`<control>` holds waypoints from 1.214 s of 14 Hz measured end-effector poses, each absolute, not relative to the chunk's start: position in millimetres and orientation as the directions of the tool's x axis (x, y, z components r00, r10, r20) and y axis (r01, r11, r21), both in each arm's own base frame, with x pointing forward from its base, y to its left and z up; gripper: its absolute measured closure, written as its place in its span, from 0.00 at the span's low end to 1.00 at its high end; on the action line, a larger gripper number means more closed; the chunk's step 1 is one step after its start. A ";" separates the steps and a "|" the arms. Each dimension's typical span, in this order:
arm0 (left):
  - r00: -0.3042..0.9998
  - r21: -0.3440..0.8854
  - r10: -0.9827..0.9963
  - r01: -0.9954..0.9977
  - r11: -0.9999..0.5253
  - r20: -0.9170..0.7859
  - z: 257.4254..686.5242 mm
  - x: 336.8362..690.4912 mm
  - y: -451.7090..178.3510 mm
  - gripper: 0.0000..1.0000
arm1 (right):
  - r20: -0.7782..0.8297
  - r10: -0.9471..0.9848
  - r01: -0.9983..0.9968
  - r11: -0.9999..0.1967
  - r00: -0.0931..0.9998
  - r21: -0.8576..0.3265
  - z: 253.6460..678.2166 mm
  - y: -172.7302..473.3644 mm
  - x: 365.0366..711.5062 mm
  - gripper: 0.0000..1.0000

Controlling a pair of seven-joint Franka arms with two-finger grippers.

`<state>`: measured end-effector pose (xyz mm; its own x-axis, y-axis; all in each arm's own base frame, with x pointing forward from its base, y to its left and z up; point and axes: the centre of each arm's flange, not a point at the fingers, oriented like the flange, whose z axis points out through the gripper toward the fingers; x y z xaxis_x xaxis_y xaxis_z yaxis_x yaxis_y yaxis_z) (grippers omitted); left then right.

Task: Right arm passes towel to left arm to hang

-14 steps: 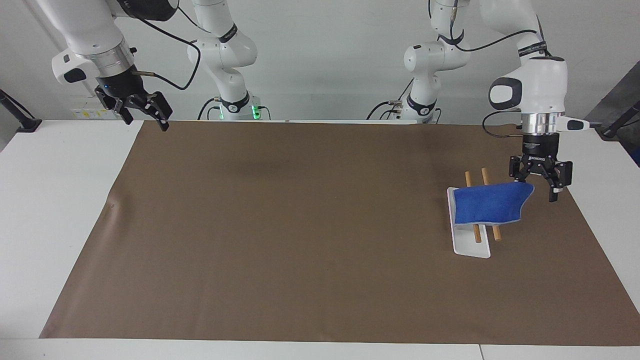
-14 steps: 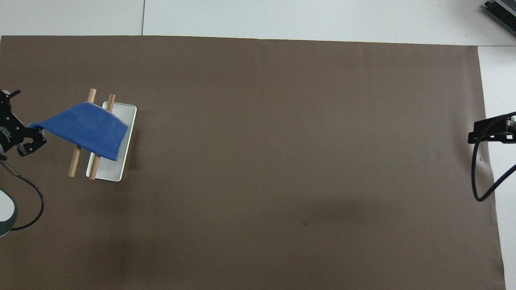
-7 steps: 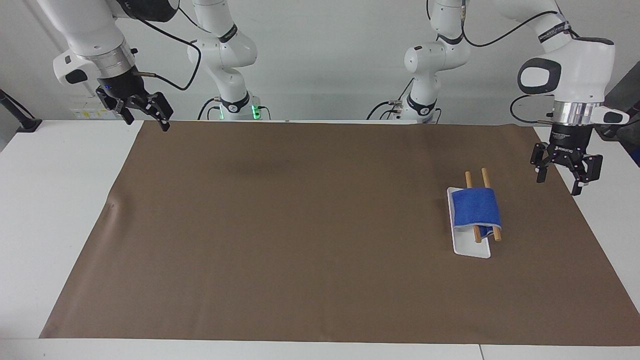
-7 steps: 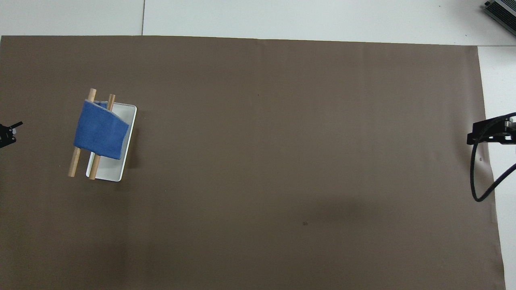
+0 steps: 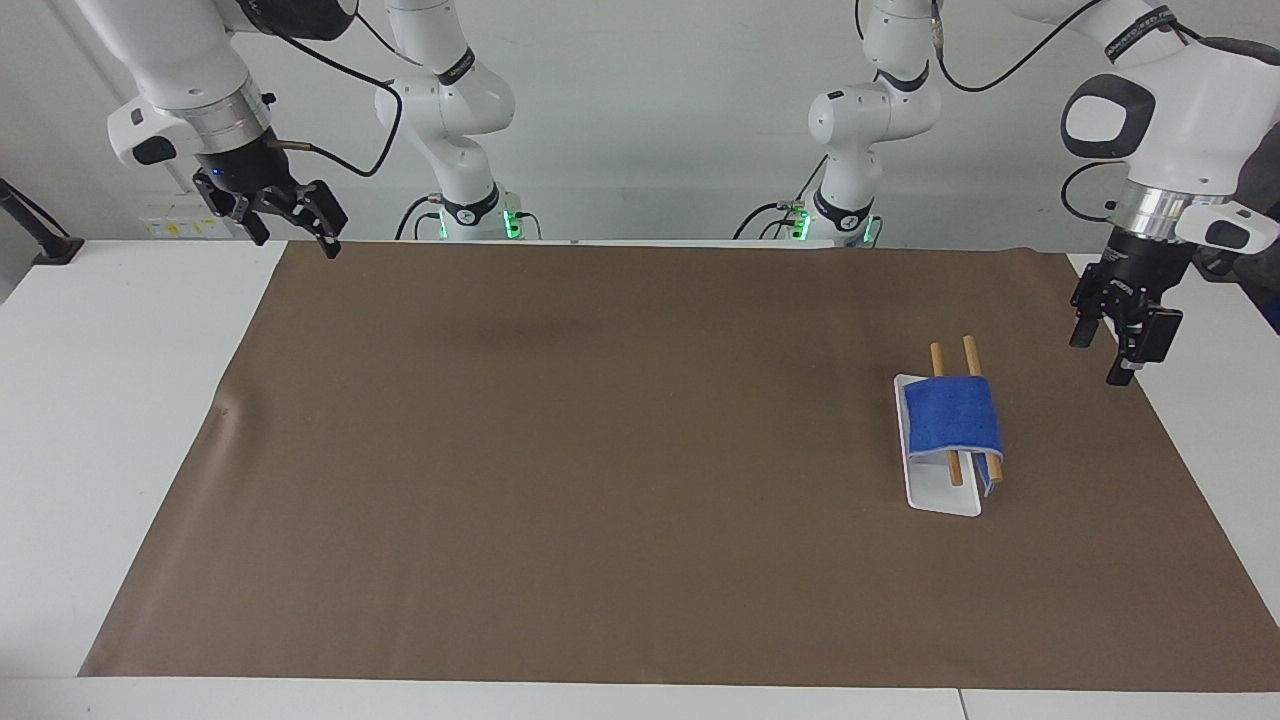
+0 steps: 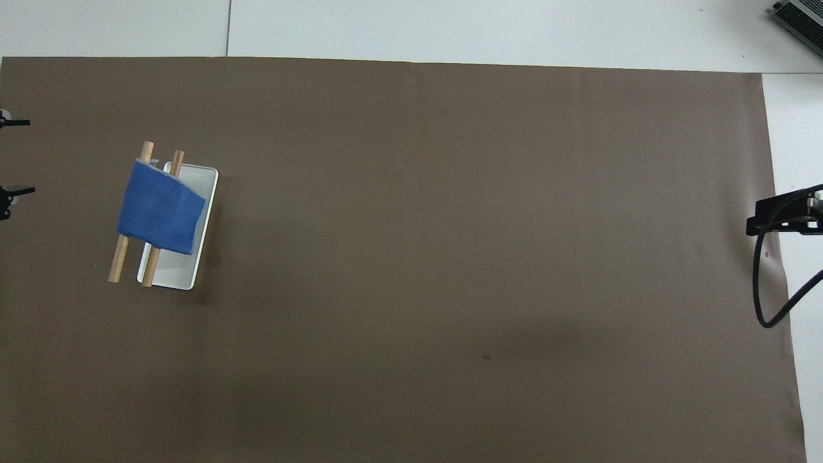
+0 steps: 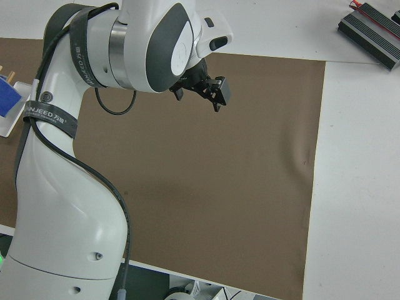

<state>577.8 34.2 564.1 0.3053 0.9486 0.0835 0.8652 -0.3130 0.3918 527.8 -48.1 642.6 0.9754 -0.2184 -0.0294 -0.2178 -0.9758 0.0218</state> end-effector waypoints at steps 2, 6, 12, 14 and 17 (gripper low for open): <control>0.444 0.354 0.887 0.815 -0.459 0.127 564.8 579.7 -2.6 0.04 | -0.028 -0.218 -0.217 -0.976 0.976 0.021 643.3 -48.1 527.3 0.00; 0.730 0.243 0.664 0.623 -0.744 0.162 576.1 571.1 -59.8 0.04 | -0.029 -0.217 -0.217 -0.976 0.976 0.021 642.9 -48.0 527.3 0.00; 0.962 0.102 0.239 0.227 -0.969 0.128 607.7 555.9 -70.1 0.00 | -0.029 -0.217 -0.216 -0.976 0.976 0.021 642.9 -47.7 527.4 0.00; 0.988 0.070 0.115 0.109 -0.992 0.099 621.3 549.6 -66.1 0.00 | -0.029 -0.216 -0.215 -0.976 0.976 0.021 642.9 -47.2 527.4 0.00; 0.997 0.046 -0.049 -0.051 -0.998 0.052 633.5 541.4 -61.6 0.00 | -0.030 -0.216 -0.215 -0.976 0.976 0.022 642.6 -47.2 527.4 0.00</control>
